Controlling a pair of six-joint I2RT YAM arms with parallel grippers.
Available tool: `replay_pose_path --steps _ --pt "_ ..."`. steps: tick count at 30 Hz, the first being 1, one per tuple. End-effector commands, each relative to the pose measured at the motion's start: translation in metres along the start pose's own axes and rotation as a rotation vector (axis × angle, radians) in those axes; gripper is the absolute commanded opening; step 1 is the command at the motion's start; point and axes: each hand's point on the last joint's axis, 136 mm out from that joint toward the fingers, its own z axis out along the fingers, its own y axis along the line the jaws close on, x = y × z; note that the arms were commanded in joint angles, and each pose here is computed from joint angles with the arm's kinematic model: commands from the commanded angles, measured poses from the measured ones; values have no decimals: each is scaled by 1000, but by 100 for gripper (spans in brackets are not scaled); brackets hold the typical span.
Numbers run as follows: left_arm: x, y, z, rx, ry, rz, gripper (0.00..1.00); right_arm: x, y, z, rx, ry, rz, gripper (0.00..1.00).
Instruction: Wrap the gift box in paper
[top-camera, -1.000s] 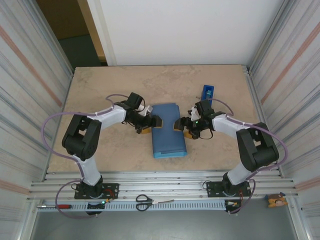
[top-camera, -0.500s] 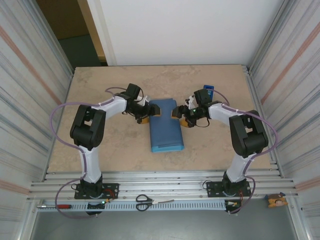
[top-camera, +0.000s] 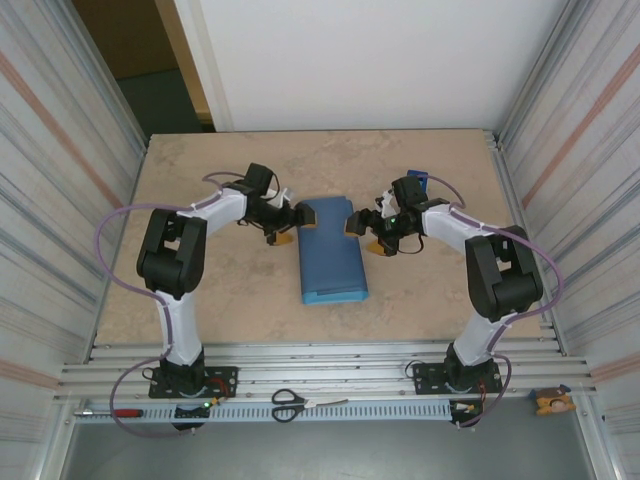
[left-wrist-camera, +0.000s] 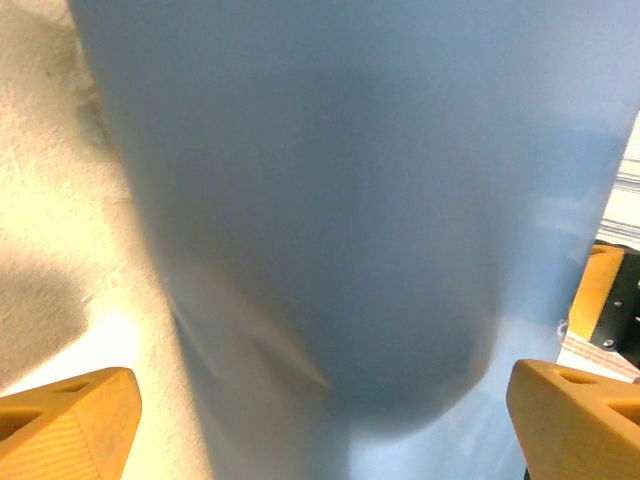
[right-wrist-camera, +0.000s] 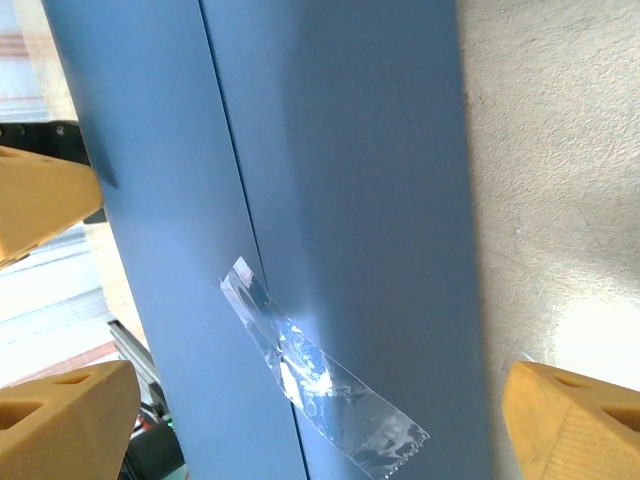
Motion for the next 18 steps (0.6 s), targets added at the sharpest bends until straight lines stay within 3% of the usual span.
replay_pose_path --steps 1,6,11,18 --pt "-5 -9 2 45 21 10 92 2 2 4 -31 21 6 92" --pt "-20 -14 11 69 26 14 86 -16 12 17 -73 22 8 89" --pt "-32 -8 22 54 30 1 79 -30 19 24 -96 28 2 75" --pt "-42 -11 18 44 -1 -1 79 -37 23 24 -112 19 0 75"
